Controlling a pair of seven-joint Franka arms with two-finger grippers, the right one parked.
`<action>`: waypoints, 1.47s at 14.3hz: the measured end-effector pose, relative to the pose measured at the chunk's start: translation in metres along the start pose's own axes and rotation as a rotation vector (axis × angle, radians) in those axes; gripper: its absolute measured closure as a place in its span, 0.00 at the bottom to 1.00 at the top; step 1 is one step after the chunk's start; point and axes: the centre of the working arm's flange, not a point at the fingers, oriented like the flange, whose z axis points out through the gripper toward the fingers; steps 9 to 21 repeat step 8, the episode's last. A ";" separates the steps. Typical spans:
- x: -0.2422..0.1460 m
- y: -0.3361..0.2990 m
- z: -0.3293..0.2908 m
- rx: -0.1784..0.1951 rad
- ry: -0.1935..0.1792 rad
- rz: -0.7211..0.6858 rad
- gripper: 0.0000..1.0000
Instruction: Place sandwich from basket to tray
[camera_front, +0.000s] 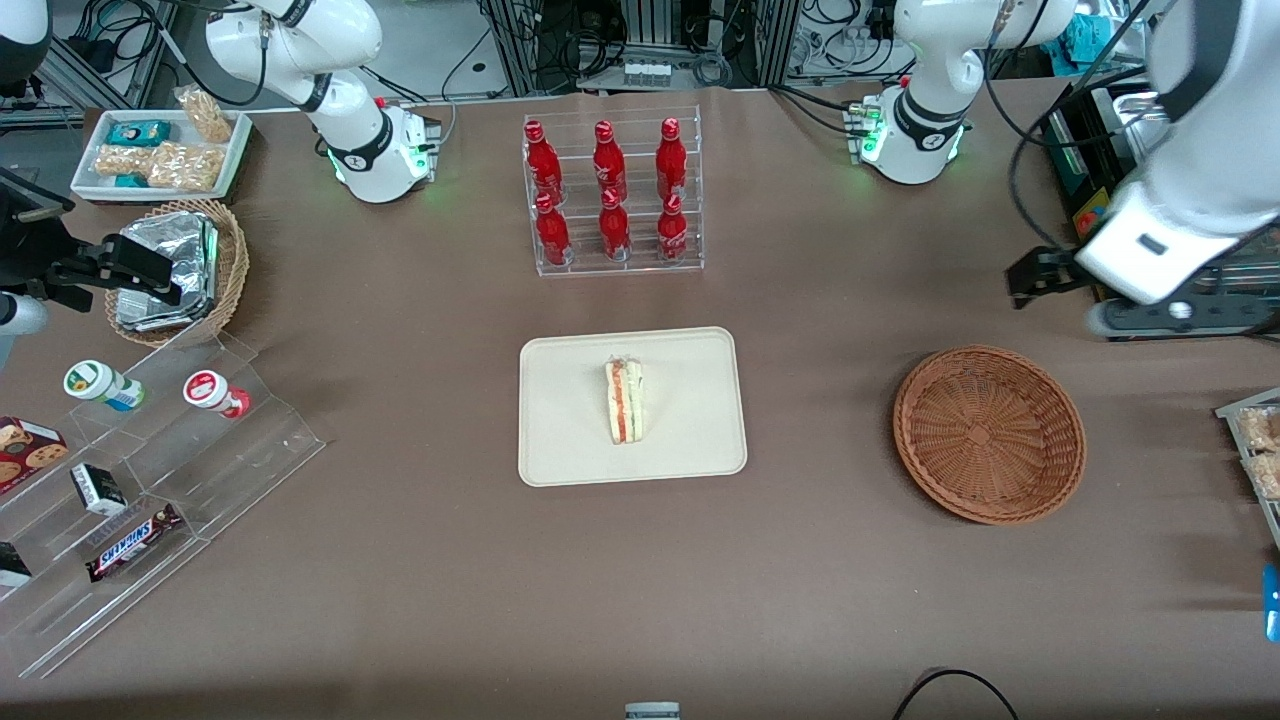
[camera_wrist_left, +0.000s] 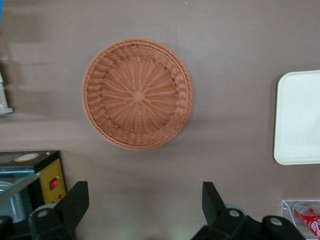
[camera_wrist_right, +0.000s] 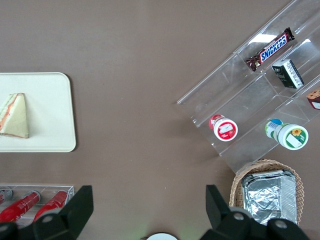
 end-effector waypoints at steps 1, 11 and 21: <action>0.000 -0.006 -0.007 -0.002 0.013 -0.003 0.00; -0.013 -0.019 -0.046 -0.038 0.017 0.016 0.00; -0.013 -0.019 -0.046 -0.038 0.017 0.016 0.00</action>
